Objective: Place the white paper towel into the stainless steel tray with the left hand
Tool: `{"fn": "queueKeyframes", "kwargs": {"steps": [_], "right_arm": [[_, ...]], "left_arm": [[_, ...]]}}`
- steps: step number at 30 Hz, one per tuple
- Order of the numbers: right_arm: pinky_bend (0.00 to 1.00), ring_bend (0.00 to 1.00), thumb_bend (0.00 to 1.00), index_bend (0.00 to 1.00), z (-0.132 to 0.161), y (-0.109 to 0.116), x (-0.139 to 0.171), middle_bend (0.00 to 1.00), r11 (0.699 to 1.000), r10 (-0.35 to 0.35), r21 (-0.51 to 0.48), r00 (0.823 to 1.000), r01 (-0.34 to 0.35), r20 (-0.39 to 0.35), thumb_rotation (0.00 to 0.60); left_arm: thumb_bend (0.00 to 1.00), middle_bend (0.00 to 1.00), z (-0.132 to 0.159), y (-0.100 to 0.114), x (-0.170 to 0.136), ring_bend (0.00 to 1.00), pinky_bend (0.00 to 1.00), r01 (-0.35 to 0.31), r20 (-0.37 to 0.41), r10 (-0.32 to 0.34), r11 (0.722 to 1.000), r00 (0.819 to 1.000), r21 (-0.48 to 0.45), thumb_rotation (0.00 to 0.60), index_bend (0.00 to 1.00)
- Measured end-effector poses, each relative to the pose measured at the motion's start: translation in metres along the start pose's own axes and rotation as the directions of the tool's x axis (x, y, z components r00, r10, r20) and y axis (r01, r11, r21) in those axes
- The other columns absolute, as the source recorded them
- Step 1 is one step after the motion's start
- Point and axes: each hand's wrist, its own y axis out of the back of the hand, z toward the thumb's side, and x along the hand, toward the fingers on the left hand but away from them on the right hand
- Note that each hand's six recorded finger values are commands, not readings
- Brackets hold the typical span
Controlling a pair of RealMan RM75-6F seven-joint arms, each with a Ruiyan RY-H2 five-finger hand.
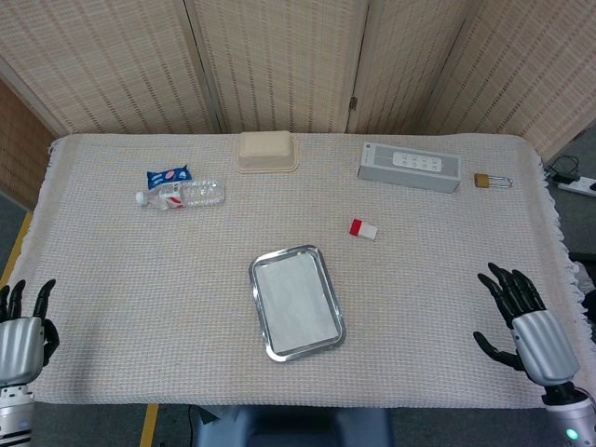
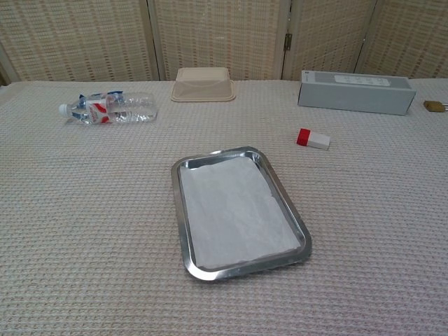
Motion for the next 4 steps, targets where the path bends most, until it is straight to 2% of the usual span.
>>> {"fn": "queueKeyframes", "kwargs": {"steps": [4], "right_arm": [[0.00,0.00,0.35,0.00,0.0020,-0.0129,-0.0045,0.00,0.999,0.039,0.012,0.999,-0.039,0.001,0.600]], "left_arm": [[0.24,0.14,-0.0069,0.0073,-0.0020,0.02,0.00,-0.011,-0.002,0.011,1.000,1.000,-0.022,0.600,0.11]]}}
